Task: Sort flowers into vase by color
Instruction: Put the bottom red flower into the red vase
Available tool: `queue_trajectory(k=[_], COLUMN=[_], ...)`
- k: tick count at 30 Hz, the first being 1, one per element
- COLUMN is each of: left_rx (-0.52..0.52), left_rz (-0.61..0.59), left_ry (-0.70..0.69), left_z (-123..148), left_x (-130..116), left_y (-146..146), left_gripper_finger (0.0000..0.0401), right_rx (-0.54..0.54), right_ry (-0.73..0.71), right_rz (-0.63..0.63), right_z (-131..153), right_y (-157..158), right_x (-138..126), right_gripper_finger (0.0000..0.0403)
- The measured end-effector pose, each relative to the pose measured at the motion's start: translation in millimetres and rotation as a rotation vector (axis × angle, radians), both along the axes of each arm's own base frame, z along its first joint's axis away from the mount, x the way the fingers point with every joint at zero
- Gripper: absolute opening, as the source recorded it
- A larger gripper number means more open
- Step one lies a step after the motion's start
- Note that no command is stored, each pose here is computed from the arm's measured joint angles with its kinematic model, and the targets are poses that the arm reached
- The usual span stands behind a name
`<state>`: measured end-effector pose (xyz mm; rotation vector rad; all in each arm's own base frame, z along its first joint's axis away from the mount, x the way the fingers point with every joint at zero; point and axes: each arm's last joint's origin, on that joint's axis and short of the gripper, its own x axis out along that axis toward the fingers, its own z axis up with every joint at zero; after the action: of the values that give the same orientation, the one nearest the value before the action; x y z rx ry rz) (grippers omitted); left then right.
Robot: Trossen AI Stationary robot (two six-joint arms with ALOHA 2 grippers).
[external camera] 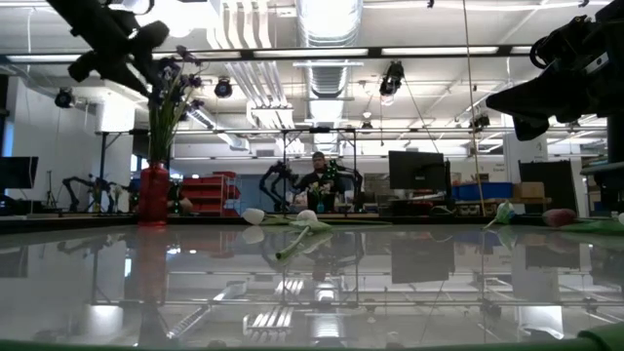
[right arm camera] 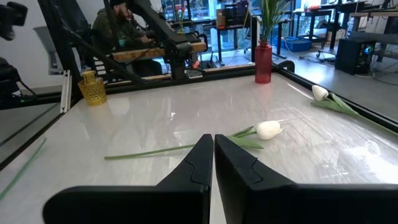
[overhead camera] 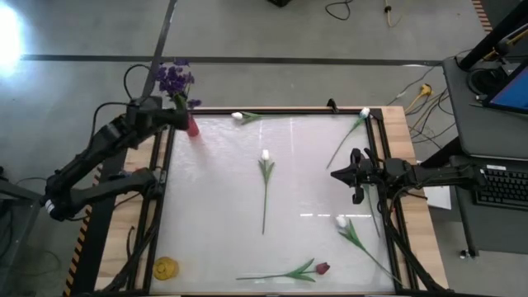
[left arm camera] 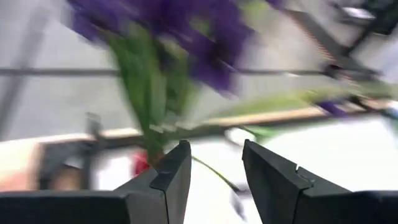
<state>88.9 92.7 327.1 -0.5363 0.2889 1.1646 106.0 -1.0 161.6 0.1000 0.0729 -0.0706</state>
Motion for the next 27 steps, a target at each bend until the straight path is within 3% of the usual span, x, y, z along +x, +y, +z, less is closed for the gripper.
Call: queue_trajectory(k=[6, 16, 21, 27], left_rx=[-0.076, 0.003, -0.044, -0.040], left_rz=[-0.184, -0.611, -0.827, -1.080], left_ry=[-0.116, -0.249, -0.208, -0.296], left_z=[-5.5, 10.1, -5.7, -30.6], left_x=[0.8, 14.2, 36.9, 75.4], left_y=[-24.7, -67.0, -91.0, -141.1], left_gripper_finger=[0.0131, 0.0111, 0.0105, 0.0104], right_rx=[0.000, 0.000, 0.000, 0.000], right_ry=[0.000, 0.000, 0.000, 0.000], right_rz=[0.000, 0.000, 0.000, 0.000], right_z=[0.0, 0.0, 0.0, 0.0], right_y=[0.0, 0.0, 0.0, 0.0], right_x=[0.0, 0.0, 0.0, 0.0], right_gripper_finger=[0.0009, 0.0009, 0.0009, 0.0009])
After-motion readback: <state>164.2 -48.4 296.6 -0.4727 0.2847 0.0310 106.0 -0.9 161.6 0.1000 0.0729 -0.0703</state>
